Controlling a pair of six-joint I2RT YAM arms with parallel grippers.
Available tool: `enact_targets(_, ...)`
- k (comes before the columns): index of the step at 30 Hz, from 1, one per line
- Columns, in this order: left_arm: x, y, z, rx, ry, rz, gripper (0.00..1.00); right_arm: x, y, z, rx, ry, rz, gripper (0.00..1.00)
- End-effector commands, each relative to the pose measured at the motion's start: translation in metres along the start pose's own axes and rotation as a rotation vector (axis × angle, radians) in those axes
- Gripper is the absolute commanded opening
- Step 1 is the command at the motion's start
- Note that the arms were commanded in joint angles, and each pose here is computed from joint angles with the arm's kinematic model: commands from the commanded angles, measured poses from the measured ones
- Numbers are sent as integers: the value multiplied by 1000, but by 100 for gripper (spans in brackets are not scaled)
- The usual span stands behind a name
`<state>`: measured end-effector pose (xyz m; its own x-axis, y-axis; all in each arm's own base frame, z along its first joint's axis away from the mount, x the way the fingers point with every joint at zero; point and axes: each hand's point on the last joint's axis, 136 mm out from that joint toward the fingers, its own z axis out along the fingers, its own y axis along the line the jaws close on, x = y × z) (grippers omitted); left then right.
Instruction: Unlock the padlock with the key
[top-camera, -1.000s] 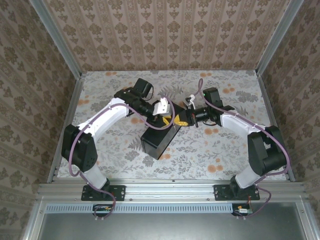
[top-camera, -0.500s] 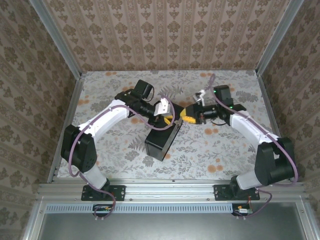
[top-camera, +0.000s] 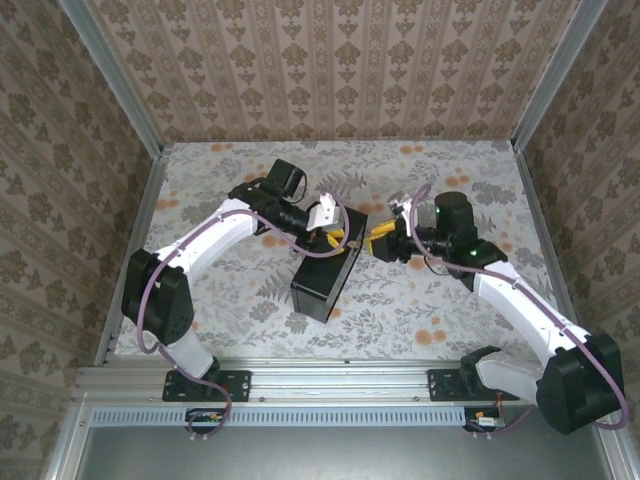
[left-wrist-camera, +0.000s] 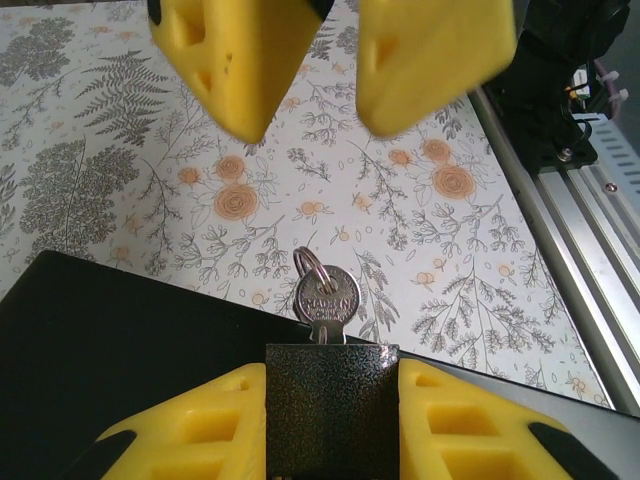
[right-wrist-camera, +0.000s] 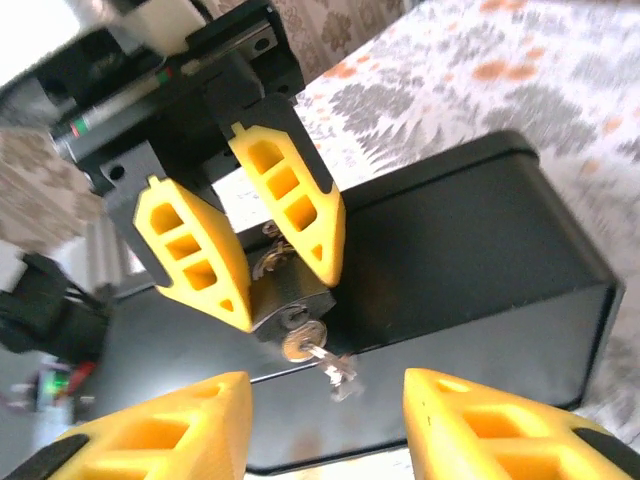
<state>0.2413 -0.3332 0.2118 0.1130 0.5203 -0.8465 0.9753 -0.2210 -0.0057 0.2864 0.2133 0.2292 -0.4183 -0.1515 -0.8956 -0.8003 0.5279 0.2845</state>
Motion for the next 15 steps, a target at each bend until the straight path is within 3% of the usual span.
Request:
enact_targets(1,-23,-7,-11,29,-72,18,5,-26,-14,5,105,-96,-358,45)
enact_targets(9,-25,-3,-14,19,-75,28,5,-12,3,30,8,-35,-568,48)
enact_targets(15,-26,-1,-16,20,-74,30,5,-1,8,35,-21,5,-614,48)
